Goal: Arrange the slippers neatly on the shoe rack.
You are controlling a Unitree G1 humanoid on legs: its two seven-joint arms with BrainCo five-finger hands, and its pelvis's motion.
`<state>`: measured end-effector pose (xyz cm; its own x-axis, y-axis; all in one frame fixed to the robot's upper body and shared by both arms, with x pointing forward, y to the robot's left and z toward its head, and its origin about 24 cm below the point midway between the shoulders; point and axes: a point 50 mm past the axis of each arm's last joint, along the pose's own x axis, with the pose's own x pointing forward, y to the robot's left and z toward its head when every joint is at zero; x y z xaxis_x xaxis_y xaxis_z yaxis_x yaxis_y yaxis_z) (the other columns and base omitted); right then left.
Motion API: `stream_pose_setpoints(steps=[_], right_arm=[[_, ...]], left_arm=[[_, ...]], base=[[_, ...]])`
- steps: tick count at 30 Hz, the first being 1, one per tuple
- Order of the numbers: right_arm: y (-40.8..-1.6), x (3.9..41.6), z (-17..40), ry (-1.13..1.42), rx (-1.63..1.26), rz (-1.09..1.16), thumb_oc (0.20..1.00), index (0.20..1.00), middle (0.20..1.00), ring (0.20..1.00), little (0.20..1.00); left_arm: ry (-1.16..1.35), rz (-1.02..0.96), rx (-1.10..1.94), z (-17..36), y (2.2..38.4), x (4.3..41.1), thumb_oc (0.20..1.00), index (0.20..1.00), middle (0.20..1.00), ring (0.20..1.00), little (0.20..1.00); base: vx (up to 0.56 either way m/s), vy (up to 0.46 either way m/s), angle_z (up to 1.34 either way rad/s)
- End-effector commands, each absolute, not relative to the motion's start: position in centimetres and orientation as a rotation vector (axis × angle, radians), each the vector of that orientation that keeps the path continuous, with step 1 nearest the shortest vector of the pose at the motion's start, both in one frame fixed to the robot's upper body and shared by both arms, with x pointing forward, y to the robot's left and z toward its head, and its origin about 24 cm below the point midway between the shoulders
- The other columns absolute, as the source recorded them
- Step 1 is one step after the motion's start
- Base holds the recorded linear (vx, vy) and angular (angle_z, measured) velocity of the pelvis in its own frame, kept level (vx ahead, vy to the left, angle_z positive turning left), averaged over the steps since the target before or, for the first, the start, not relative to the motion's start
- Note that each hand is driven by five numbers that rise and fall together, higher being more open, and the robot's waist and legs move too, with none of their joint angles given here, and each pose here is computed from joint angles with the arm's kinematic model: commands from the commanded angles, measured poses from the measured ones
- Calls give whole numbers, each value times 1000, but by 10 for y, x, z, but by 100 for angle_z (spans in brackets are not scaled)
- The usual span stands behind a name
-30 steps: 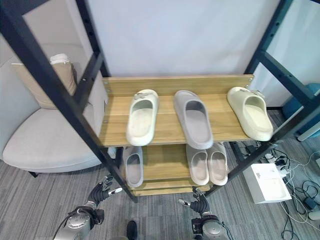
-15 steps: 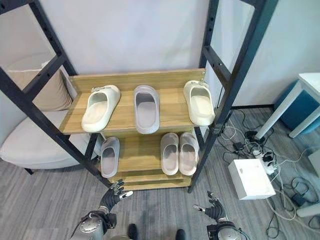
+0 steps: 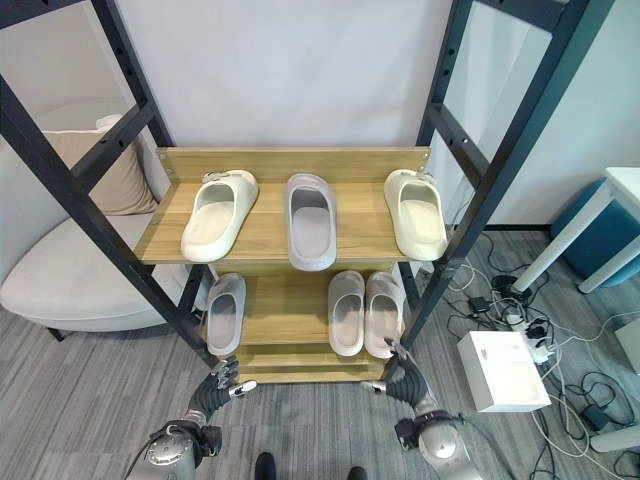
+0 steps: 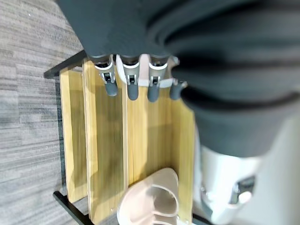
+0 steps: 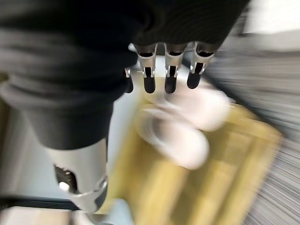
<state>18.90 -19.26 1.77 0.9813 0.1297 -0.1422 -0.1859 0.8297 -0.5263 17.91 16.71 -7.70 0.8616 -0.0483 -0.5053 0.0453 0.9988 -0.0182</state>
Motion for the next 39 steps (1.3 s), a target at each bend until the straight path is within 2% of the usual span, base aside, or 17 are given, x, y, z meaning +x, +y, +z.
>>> stream_pose_setpoints(steps=[1,7,12,16,22,39], right_arm=[[-191,195,77,-227,-701,208,1000,1000,1000,1000,1000],[-178,192,140,-542,-642,234,1000,1000,1000,1000,1000],[-179,213,162,-667,-695,125,1000,1000,1000,1000,1000],[-184,254,182,-747,-778,-104,1000,1000,1000,1000,1000],[-184,300,190,-708,-873,-271,1000,1000,1000,1000,1000],[-197,337,178,-549,-928,-390,1000,1000,1000,1000,1000]], left_arm=[[437,-62,99,-67,176,196,1000,1000,1000,1000,1000],[422,-99,101,-65,170,196,1000,1000,1000,1000,1000],[421,-101,81,-65,167,196,1000,1000,1000,1000,1000],[439,-89,44,-68,164,192,1000,1000,1000,1000,1000],[495,-57,28,-76,173,180,1000,1000,1000,1000,1000],[476,-40,40,-70,185,173,1000,1000,1000,1000,1000]], base=[[28,23,-6],[2,33,-13],[13,17,-7],[27,38,6],[44,38,17],[21,13,6]])
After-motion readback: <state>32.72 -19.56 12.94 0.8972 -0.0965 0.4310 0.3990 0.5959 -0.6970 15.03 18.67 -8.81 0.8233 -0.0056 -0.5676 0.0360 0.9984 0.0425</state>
